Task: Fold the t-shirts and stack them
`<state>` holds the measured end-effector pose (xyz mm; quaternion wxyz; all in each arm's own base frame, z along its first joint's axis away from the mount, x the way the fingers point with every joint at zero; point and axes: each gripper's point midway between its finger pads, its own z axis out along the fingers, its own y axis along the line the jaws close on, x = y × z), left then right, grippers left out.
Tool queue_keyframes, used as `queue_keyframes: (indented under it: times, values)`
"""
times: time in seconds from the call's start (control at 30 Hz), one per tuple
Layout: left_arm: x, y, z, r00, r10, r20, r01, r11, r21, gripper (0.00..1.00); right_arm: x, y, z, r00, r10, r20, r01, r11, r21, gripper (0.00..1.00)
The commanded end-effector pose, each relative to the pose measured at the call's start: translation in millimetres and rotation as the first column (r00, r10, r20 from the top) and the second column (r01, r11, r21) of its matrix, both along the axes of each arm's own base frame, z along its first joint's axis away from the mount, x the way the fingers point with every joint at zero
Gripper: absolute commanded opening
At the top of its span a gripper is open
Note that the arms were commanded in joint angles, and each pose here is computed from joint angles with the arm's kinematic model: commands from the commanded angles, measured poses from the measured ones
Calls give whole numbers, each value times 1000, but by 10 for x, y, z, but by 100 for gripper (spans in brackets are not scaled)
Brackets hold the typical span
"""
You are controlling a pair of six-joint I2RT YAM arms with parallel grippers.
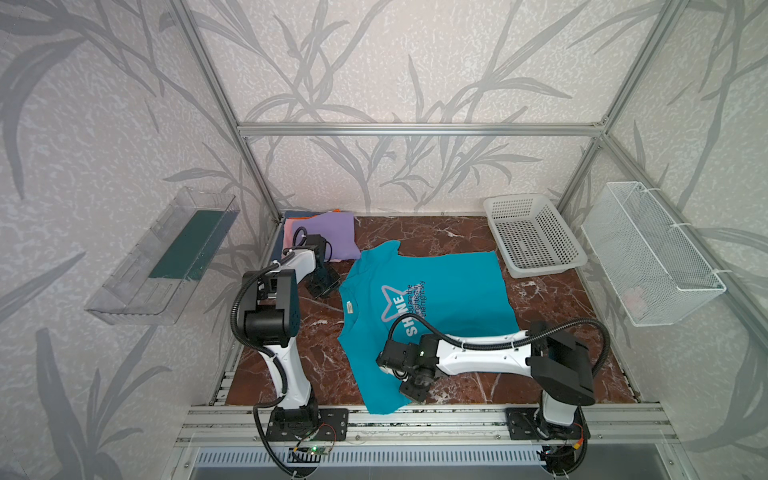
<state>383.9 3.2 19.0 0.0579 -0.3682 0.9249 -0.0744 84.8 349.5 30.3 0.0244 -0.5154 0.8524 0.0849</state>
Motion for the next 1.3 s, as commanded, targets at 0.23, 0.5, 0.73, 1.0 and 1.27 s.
queue_keyframes:
  times: [0.23,0.5,0.73,1.0,1.27]
  values:
    - [-103,-615,316,985,-168,35,167,986,24,31,877,-119,826,939,-318,-128,342,899,275,45]
    - [-114,-728,-121,981,-186,-57,187,982,26,33,1416,-1190,535,719,-685,-116,694,714,91,44]
    - [-250,-405,-149,989,-123,-85,128,990,53,32,1342,-1778,137,640,-768,12,767,637,-81,44]
    - [-256,-124,-63,996,-51,-75,55,997,46,32,1173,-1728,-155,597,-799,-75,789,601,-125,44]
    - [219,-640,428,977,-211,35,211,977,21,37,1116,-1884,-272,543,-839,-50,819,541,-190,44]
